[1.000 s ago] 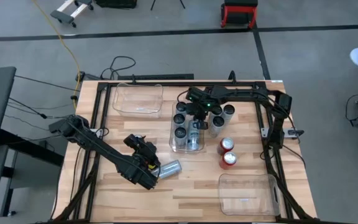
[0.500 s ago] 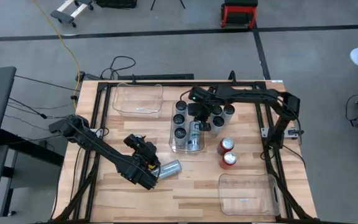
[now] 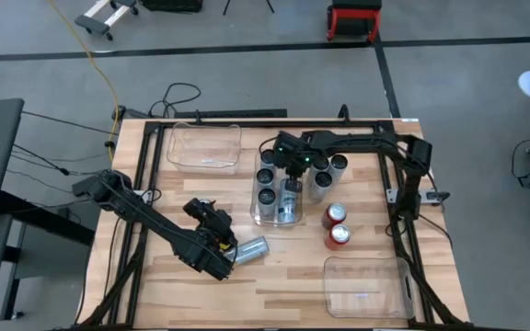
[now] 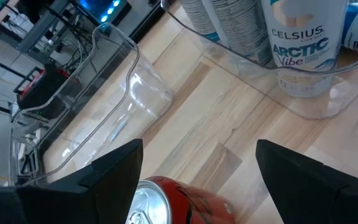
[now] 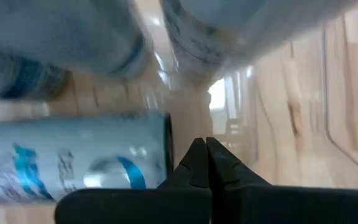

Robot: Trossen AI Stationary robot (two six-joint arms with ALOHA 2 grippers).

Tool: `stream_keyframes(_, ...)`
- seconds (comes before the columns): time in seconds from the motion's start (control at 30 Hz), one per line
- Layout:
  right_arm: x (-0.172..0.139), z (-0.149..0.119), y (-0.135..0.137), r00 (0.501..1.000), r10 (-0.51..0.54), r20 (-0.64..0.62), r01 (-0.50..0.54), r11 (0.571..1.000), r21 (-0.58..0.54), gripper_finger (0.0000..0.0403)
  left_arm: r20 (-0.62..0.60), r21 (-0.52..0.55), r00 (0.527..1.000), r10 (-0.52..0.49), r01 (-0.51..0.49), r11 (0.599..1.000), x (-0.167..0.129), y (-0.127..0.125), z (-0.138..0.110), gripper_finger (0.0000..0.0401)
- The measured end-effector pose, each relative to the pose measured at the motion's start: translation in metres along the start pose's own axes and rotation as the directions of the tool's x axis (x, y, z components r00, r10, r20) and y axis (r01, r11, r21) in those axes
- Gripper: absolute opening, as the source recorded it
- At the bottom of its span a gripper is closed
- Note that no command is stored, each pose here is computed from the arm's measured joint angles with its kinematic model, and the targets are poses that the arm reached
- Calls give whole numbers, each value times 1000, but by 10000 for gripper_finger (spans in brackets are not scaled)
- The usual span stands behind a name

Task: Sort soda cans
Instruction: Adjust the white blue soda can

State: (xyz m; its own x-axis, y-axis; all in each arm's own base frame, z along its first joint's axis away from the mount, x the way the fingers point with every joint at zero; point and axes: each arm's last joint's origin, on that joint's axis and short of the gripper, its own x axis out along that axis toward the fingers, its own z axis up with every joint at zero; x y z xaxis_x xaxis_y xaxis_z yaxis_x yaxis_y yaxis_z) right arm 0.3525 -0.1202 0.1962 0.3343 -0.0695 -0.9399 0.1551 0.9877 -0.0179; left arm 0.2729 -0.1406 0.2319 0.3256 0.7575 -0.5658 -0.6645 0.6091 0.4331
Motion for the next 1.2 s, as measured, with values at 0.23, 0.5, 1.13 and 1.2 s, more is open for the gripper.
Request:
stream_keyframes(0.23,5,1,1,1000,-17,-7,17,1000,-9,0,0,10,1000,1,-1,1000,0,0,0,306)
stream_keyframes(0.5,6,0,15,999,-36,-41,35,999,-17,0,0,10,1000,1,-1,1000,0,0,0,306)
stream_keyframes(1.13,-12,-7,39,996,-22,-88,13,995,-97,0,-8,9,1000,-2,2,1000,0,0,0,306)
stream_keyframes(1.2,-21,-7,40,998,-6,-67,0,995,-96,0,-8,10,1000,-2,2,1000,0,0,0,306)
